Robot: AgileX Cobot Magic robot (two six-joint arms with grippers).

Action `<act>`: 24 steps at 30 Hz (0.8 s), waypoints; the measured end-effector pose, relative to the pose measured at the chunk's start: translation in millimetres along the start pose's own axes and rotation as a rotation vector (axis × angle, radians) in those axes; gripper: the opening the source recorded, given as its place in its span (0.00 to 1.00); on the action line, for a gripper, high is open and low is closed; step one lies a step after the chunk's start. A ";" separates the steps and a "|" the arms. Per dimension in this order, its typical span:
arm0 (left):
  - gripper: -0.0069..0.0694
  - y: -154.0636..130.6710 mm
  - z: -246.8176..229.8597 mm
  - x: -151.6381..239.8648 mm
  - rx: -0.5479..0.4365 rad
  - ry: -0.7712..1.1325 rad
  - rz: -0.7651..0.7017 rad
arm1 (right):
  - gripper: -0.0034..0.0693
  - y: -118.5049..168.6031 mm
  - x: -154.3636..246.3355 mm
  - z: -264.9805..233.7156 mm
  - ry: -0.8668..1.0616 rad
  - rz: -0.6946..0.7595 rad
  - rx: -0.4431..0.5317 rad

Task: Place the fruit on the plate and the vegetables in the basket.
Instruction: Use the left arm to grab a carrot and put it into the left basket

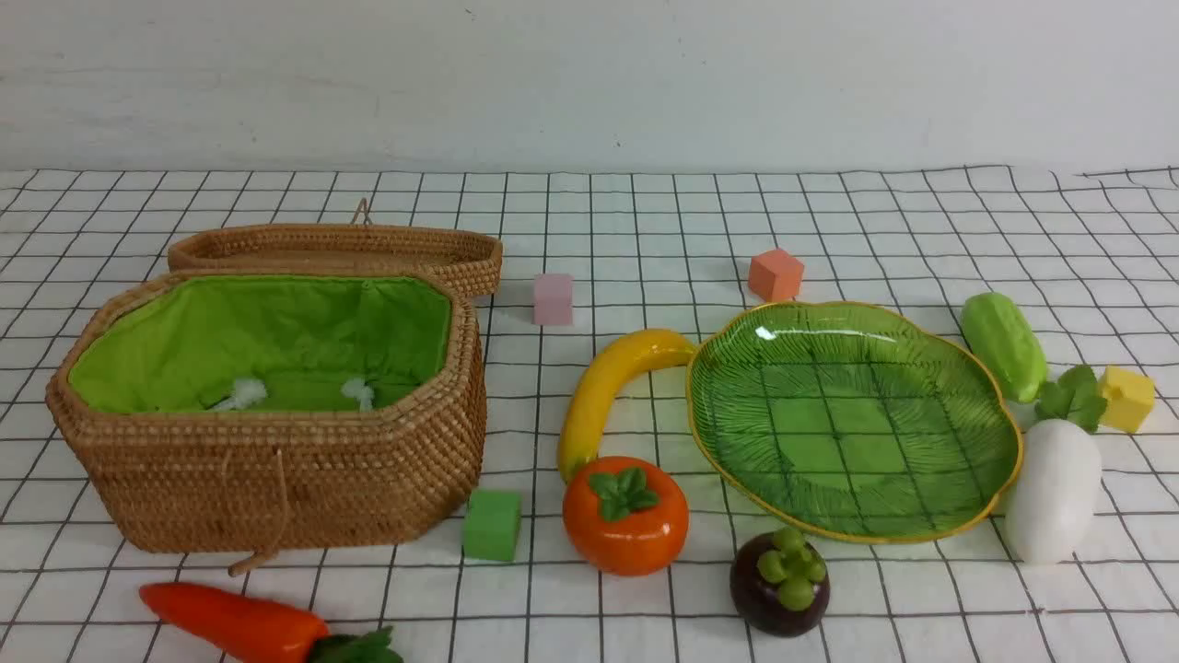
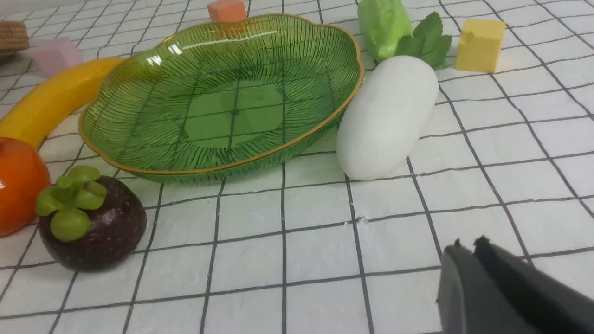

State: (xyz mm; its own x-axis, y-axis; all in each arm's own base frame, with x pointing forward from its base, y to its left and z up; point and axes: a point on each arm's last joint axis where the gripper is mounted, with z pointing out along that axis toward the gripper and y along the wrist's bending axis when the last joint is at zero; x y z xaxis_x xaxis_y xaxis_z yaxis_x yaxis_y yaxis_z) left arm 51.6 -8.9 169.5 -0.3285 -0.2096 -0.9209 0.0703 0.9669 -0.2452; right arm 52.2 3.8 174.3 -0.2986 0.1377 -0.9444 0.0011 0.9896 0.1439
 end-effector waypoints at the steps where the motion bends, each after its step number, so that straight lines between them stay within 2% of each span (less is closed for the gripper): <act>1: 0.40 0.0 0.0 0.0 0.000 0.000 0.000 | 0.11 0.0 0.0 0.0 0.000 0.000 0.000; 19: 0.40 -0.2 0.0 -0.9 0.002 -0.010 -0.001 | 0.11 0.0 0.0 0.0 0.000 0.000 0.000; 21: 0.40 -1.7 -0.2 -5.1 0.020 -0.055 -0.037 | 0.11 0.0 0.0 0.0 0.000 0.000 0.000; 23: 0.40 -4.8 -1.0 -12.5 0.065 -0.133 -0.182 | 0.11 0.0 0.0 0.0 0.000 0.000 0.000; 24: 0.40 -5.0 -1.1 -13.3 0.069 -0.140 -0.192 | 0.11 0.0 0.0 0.0 0.000 0.000 0.000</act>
State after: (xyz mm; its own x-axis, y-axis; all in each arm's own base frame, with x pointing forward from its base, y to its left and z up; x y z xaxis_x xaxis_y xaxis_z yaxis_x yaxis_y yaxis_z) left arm 54.6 -10.8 183.2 -0.2083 -0.4116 -0.8872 0.0851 0.8961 -0.4357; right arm 52.2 3.8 174.3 -0.2986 0.1377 -0.9444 0.0011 0.9896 0.1439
